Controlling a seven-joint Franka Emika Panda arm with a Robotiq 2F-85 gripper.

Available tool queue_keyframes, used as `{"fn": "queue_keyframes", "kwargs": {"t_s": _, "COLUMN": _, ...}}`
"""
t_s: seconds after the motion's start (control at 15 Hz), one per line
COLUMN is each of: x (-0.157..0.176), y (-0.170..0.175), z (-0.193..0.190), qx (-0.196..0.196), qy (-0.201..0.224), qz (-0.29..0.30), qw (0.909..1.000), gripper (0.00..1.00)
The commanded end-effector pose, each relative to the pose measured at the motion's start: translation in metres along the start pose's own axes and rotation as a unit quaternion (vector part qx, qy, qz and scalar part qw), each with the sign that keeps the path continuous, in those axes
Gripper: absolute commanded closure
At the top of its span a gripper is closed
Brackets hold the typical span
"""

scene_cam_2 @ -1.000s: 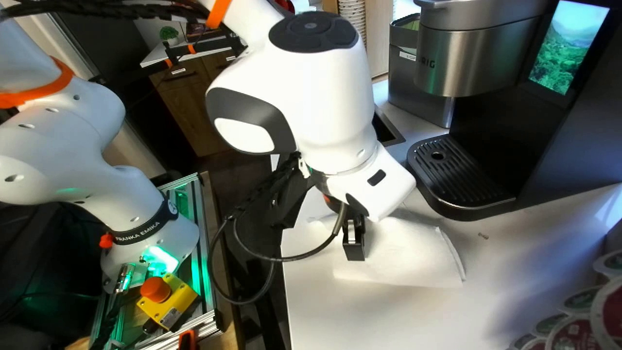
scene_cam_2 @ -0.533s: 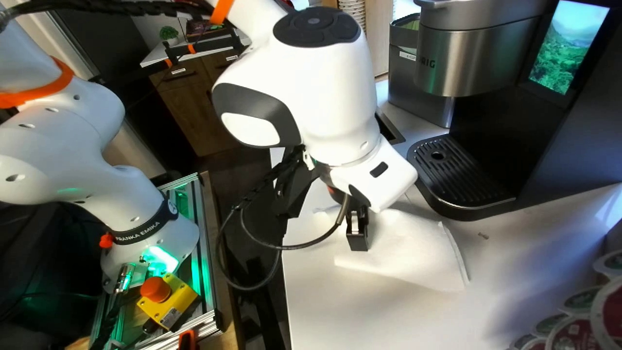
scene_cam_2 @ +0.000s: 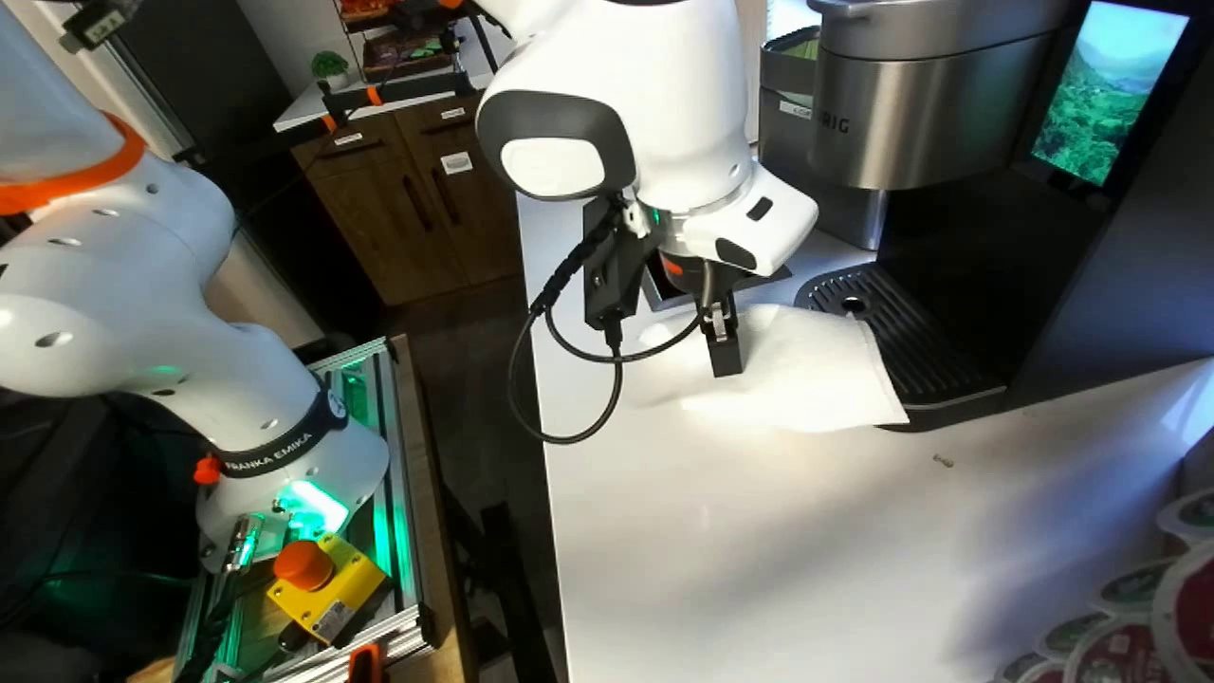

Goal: Use the tissue to wipe the counter

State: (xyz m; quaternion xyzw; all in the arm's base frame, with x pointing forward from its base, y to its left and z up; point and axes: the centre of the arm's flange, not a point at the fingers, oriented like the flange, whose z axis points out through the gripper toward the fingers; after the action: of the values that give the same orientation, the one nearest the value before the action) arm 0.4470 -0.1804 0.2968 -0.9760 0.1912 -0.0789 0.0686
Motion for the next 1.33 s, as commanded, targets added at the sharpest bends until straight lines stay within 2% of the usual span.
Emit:
{"fn": "queue_keyframes", "kwargs": {"t_s": 0.0, "x": 0.006, "y": -0.019, "z": 0.016, "qx": 0.018, "qy": -0.003, "qz": -0.028, "qw": 0.9994, "gripper": 1.0}}
{"fn": "queue_keyframes", "kwargs": {"t_s": 0.4, "x": -0.002, "y": -0.033, "z": 0.03, "qx": 0.065, "qy": -0.019, "qz": -0.068, "qw": 0.9954, "gripper": 1.0}}
{"fn": "queue_keyframes", "kwargs": {"t_s": 0.6, "x": -0.012, "y": -0.026, "z": 0.031, "qx": 0.057, "qy": -0.057, "qz": -0.105, "qw": 0.9911, "gripper": 1.0}}
{"fn": "queue_keyframes", "kwargs": {"t_s": 0.8, "x": -0.025, "y": -0.009, "z": 0.034, "qx": 0.003, "qy": -0.119, "qz": -0.117, "qw": 0.986, "gripper": 1.0}}
{"fn": "queue_keyframes", "kwargs": {"t_s": 0.93, "x": -0.029, "y": 0.008, "z": 0.035, "qx": -0.054, "qy": -0.131, "qz": -0.108, "qw": 0.984, "gripper": 1.0}}
{"fn": "queue_keyframes", "kwargs": {"t_s": 1.07, "x": -0.028, "y": 0.023, "z": 0.034, "qx": -0.1, "qy": -0.12, "qz": -0.087, "qw": 0.9838, "gripper": 1.0}}
{"fn": "queue_keyframes", "kwargs": {"t_s": 1.27, "x": -0.019, "y": 0.027, "z": 0.034, "qx": -0.114, "qy": -0.086, "qz": -0.07, "qw": 0.9873, "gripper": 1.0}}
